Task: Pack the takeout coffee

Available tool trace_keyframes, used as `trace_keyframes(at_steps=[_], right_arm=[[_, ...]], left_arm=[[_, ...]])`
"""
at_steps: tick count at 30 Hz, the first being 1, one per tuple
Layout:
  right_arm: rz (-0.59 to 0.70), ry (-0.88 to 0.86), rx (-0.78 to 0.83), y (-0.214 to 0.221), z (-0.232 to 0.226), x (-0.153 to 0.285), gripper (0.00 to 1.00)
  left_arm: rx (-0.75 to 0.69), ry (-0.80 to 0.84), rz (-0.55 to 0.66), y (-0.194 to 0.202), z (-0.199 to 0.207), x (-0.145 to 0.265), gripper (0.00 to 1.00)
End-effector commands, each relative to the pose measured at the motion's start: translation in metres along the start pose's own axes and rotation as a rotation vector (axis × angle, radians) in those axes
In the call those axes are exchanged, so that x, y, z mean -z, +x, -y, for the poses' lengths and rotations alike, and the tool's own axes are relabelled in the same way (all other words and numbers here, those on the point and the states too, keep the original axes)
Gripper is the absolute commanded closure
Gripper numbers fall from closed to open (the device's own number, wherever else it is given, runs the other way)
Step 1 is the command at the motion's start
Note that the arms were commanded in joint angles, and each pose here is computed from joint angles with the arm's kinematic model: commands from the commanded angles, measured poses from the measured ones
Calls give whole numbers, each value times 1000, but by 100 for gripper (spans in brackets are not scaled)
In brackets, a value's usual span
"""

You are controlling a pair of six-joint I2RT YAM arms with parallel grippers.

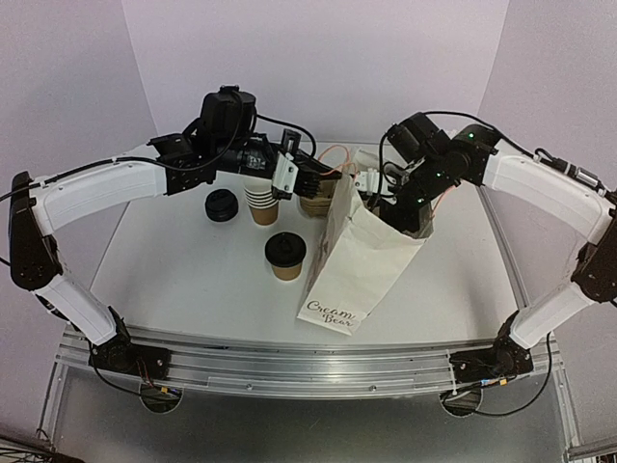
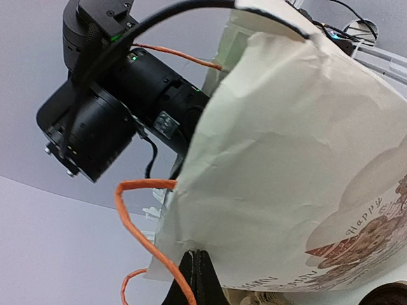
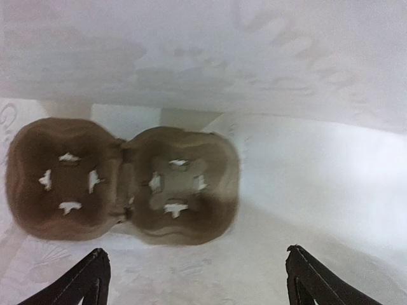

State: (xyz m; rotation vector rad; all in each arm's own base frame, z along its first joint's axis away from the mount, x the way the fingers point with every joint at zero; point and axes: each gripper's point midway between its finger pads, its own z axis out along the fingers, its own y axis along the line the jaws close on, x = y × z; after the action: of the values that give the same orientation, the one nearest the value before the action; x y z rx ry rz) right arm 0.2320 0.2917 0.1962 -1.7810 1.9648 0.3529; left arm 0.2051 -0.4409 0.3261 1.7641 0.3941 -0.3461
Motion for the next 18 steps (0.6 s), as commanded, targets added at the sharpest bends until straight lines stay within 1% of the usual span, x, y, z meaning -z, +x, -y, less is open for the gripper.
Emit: trace_keyframes(at_steps=[1,3,6,13,16,18], right_arm=[[70,19,24,-18,-1,20,9],[16,41,32,-5,2,13,10],[-101,101,52,22,11,1,10],[-310,198,64,63,33,-18,9],[-336,186,42,76,32,-22,9],[-304,166,0,77,29,-19,9]], left_arm=[[17,-46,-4,-7,-9,10,100],[10,-59,-4,-6,-10,10,100],[-4,-55,-11,-4,-8,11,100],[-64,3,-32,5,18,10,100],[-59,31,-62,11,26,14,100],[-52,48,-78,13,30,19,100]])
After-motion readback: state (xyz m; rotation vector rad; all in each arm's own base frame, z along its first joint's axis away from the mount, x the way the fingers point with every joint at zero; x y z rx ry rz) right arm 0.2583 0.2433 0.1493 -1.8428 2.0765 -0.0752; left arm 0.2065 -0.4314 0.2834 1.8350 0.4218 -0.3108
